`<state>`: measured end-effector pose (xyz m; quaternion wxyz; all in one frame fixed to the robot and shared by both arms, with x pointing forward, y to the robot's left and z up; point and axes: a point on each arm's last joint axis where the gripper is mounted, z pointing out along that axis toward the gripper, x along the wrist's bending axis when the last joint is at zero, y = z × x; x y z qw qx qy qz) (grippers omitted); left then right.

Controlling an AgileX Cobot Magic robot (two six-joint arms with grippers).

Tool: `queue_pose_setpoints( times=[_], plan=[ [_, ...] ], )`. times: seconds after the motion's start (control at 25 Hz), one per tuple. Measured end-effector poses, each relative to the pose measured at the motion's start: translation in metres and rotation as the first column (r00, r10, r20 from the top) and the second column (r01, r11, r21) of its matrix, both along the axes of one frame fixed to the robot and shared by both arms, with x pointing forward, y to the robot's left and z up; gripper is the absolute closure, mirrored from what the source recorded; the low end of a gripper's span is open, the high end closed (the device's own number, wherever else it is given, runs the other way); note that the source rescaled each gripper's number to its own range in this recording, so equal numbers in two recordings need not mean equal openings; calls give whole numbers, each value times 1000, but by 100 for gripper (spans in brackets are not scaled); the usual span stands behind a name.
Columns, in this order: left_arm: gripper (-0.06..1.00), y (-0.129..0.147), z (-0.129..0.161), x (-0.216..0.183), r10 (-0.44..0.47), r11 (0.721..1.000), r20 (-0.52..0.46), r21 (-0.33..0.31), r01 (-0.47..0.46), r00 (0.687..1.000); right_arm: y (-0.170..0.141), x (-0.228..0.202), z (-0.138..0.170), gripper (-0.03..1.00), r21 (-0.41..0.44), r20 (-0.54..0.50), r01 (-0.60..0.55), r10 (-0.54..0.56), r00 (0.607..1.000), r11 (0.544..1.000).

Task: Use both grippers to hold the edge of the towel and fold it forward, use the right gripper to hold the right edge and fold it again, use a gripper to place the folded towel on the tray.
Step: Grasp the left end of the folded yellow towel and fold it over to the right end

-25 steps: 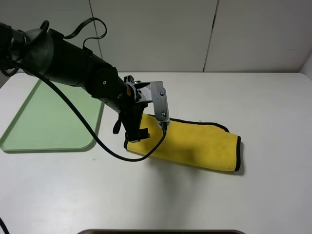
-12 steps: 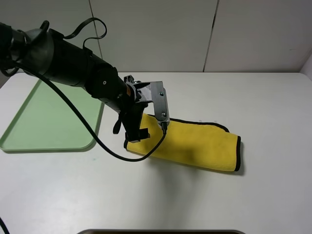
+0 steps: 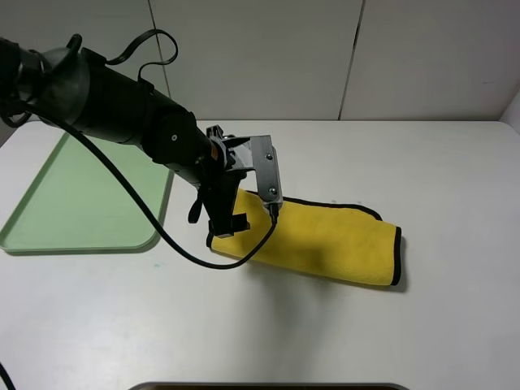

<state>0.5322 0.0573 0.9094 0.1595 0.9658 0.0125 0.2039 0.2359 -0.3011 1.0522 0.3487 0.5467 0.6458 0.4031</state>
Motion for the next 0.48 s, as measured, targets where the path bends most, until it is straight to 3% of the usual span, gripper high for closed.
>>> queue_pose_setpoints(
  times=[0.2, 0.48],
  plan=[
    [-4, 0, 0, 0, 0, 1000, -2, 2, 0, 1000, 0, 0, 0, -3, 1, 2, 85, -85, 996, 996],
    [-4, 2, -1, -2, 2, 1000, -24, 23, -2, 1000, 0, 0, 0, -3, 3, 2, 86, -86, 996, 996]
  ],
)
